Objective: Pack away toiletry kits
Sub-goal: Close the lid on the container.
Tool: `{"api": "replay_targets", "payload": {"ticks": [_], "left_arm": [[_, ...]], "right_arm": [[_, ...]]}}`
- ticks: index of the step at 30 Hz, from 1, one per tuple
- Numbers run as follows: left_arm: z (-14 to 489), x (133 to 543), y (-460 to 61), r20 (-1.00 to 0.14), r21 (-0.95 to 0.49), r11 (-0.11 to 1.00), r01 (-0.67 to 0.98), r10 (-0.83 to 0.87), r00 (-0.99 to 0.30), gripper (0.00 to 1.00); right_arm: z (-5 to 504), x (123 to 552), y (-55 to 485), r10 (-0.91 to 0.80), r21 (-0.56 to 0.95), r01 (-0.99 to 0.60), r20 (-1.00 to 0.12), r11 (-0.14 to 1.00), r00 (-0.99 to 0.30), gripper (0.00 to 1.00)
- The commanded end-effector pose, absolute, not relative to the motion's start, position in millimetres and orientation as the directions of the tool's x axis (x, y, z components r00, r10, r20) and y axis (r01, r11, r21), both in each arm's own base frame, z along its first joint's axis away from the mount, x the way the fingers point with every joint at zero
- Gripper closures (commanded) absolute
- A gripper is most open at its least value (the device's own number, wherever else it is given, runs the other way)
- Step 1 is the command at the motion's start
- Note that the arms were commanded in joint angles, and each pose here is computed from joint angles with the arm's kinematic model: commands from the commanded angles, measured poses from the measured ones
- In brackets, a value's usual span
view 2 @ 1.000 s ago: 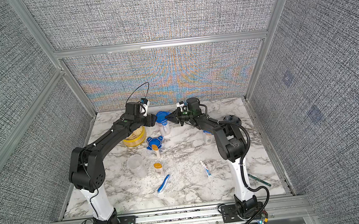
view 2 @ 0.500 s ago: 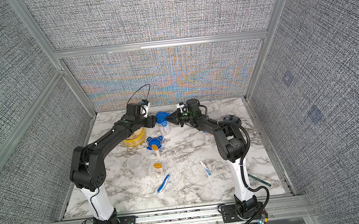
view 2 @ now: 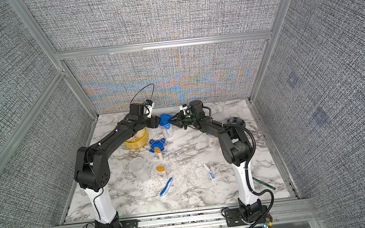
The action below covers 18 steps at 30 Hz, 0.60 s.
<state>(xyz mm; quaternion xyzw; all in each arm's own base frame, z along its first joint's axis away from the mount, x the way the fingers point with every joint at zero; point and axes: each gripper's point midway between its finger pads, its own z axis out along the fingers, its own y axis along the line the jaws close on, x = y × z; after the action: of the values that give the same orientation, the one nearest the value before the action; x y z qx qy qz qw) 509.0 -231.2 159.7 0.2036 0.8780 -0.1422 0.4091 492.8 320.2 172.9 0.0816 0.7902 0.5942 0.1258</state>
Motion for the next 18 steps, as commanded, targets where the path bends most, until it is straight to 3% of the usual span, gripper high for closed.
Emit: {"api": "replay_targets", "payload": {"ticks": [1, 7, 12, 15, 18], "left_arm": [[135.8, 496.8, -222.6, -0.713, -0.060, 0.877, 0.477, 0.297, -0.635, 0.34], [135.8, 495.8, -222.9, -0.713, -0.058, 0.874, 0.483, 0.302, -0.633, 0.34], [140.9, 497.3, -227.5, -0.724, -0.057, 0.859, 0.509, 0.316, -0.613, 0.34], [152.0, 499.9, -229.6, -0.739, -0.058, 0.856, 0.514, 0.309, -0.599, 0.34], [165.7, 502.1, -234.8, -0.760, -0.073, 0.847, 0.527, 0.295, -0.580, 0.34]], "right_arm": [[167.2, 490.7, 304.1, 0.313, 0.925, -0.025, -0.153, 0.378, -0.937, 0.60], [190.8, 490.8, 257.9, 0.371, 0.798, -0.136, -0.414, 0.587, -0.831, 0.43], [216.6, 495.2, 250.7, 0.175, 0.603, -0.391, -0.670, 0.695, -0.722, 0.30], [226.6, 493.6, 254.4, -0.029, 0.421, -0.601, -0.803, 0.679, -0.596, 0.16], [225.8, 479.3, 261.2, -0.270, 0.197, -0.806, -0.875, 0.559, -0.401, 0.04]]}}
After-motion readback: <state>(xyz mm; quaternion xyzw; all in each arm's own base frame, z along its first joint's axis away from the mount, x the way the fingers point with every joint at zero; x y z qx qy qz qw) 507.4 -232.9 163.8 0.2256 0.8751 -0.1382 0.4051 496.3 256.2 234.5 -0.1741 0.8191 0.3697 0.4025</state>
